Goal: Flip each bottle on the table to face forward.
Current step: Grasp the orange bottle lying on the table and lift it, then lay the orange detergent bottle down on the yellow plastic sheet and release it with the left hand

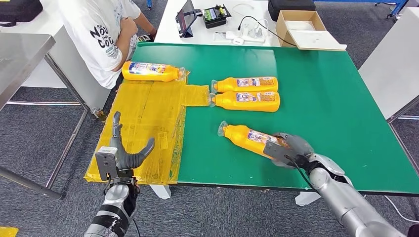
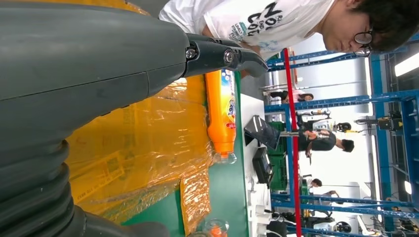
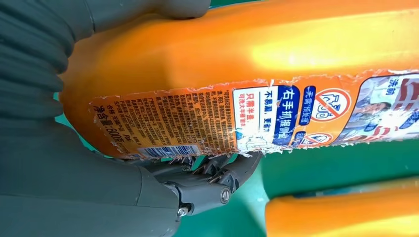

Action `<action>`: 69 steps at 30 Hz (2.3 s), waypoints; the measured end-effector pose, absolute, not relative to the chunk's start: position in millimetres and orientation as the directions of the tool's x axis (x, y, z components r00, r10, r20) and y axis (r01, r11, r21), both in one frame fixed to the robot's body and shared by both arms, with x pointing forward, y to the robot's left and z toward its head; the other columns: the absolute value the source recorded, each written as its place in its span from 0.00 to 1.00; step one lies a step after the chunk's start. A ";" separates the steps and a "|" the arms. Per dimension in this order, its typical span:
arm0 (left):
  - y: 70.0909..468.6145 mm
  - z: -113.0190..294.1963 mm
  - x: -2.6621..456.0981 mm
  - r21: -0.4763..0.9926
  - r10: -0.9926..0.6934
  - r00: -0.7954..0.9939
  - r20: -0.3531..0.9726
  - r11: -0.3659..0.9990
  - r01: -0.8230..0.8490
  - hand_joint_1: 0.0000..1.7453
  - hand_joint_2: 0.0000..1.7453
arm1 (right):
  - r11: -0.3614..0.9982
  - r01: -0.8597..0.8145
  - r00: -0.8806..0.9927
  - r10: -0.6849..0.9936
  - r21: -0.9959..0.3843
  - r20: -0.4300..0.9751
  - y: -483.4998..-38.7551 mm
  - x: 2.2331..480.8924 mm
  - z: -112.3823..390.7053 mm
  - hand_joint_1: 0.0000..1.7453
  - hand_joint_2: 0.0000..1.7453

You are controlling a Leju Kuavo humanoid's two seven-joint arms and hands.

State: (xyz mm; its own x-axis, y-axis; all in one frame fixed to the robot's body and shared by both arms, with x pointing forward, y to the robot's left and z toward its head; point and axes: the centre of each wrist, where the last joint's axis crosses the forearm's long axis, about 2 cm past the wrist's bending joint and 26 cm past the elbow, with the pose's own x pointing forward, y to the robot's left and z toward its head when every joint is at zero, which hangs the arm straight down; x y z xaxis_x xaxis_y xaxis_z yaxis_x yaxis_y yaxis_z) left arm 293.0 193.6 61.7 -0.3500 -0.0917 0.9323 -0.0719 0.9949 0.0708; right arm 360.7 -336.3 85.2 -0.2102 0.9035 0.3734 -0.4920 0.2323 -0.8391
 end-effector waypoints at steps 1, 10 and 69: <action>193.4 61.5 292.7 0.069 -0.089 -0.350 0.933 0.995 -0.068 0.00 1.00 | 0.262 -0.451 -0.220 0.894 -0.853 0.391 -331.3 356.7 81.9 1.00 1.00; 176.3 63.0 283.4 -0.085 0.103 -0.299 0.949 0.994 0.073 0.00 1.00 | 0.747 0.174 -0.503 0.628 -0.642 0.594 -247.8 317.8 109.8 1.00 1.00; 141.4 75.0 286.7 -0.402 0.507 0.080 0.858 0.569 0.717 0.00 1.00 | 0.721 -0.277 -0.633 0.360 -0.635 0.685 -89.2 267.3 49.0 1.00 1.00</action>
